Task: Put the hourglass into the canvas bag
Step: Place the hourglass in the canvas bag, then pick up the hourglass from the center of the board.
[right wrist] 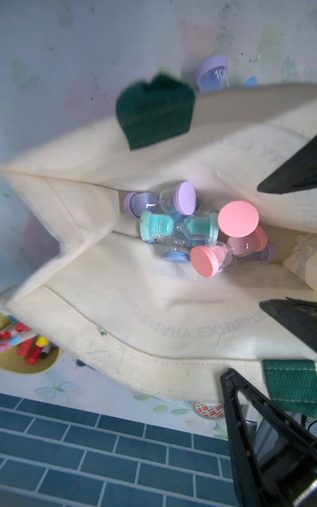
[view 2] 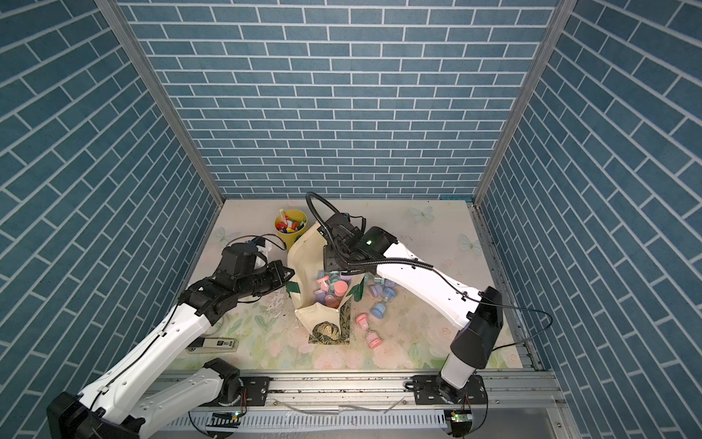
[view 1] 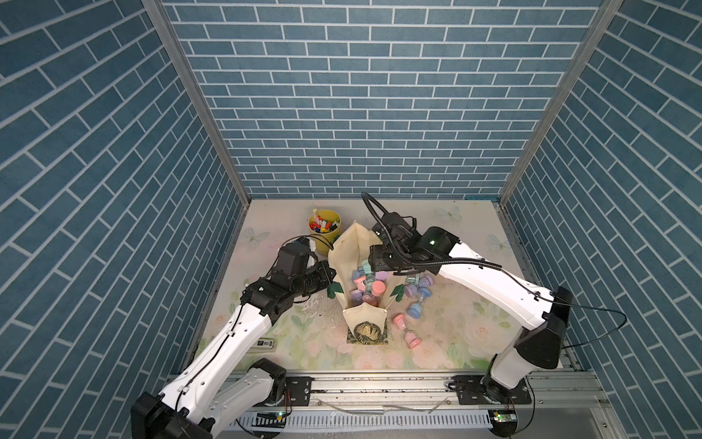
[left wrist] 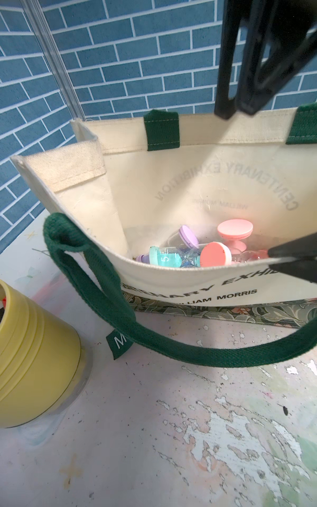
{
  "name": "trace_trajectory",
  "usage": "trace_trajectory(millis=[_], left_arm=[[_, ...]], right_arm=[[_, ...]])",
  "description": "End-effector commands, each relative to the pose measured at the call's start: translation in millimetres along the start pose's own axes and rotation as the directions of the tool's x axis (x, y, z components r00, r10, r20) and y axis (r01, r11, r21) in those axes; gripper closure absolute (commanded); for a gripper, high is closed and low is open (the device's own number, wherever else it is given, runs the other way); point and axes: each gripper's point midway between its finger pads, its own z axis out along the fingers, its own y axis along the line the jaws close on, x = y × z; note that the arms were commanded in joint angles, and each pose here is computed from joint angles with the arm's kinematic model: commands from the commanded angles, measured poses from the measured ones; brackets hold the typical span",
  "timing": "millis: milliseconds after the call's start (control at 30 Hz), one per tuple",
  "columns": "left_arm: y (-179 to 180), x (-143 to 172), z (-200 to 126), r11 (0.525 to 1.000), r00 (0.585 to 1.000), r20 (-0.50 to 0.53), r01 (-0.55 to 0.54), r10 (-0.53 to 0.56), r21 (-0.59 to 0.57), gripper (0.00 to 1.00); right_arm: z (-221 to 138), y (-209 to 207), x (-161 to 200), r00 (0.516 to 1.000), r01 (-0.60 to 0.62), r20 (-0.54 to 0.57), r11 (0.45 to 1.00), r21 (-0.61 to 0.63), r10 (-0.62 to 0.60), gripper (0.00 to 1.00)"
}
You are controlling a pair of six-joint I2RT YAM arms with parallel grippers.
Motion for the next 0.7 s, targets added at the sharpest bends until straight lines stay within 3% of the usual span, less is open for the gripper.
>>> trace_trajectory(millis=[0,167,333,600,667], left_arm=[[-1.5,-2.7,-2.4,1.000,1.000,0.025,-0.014,0.013,0.007,0.99],[-3.6,-6.0,-3.2,1.000,0.999,0.034,-0.019,0.019,0.007,0.79],[-4.2,-7.8,-1.9,1.000,0.999,0.032,-0.026,0.026,-0.001,0.67],[-1.6,-6.5,1.8,1.000,0.999,0.021,-0.025,0.026,-0.012,0.65],[-2.2,-5.9,2.7,1.000,1.000,0.017,-0.021,0.021,-0.007,0.68]], right_arm=[[-16.4,-44.2,3.0,0.999,-0.011,0.033,0.991,0.135,0.007,0.41],[-21.7,-94.0,20.7,0.990,-0.142,0.044,0.974,0.179,0.136,0.43],[-8.1,-137.8,57.2,0.968,-0.242,-0.006,0.938,0.247,0.251,0.43],[31.2,-159.8,110.0,0.922,-0.324,-0.119,0.901,0.287,0.369,0.44],[39.4,-161.0,118.9,0.909,-0.343,-0.138,0.893,0.289,0.394,0.44]])
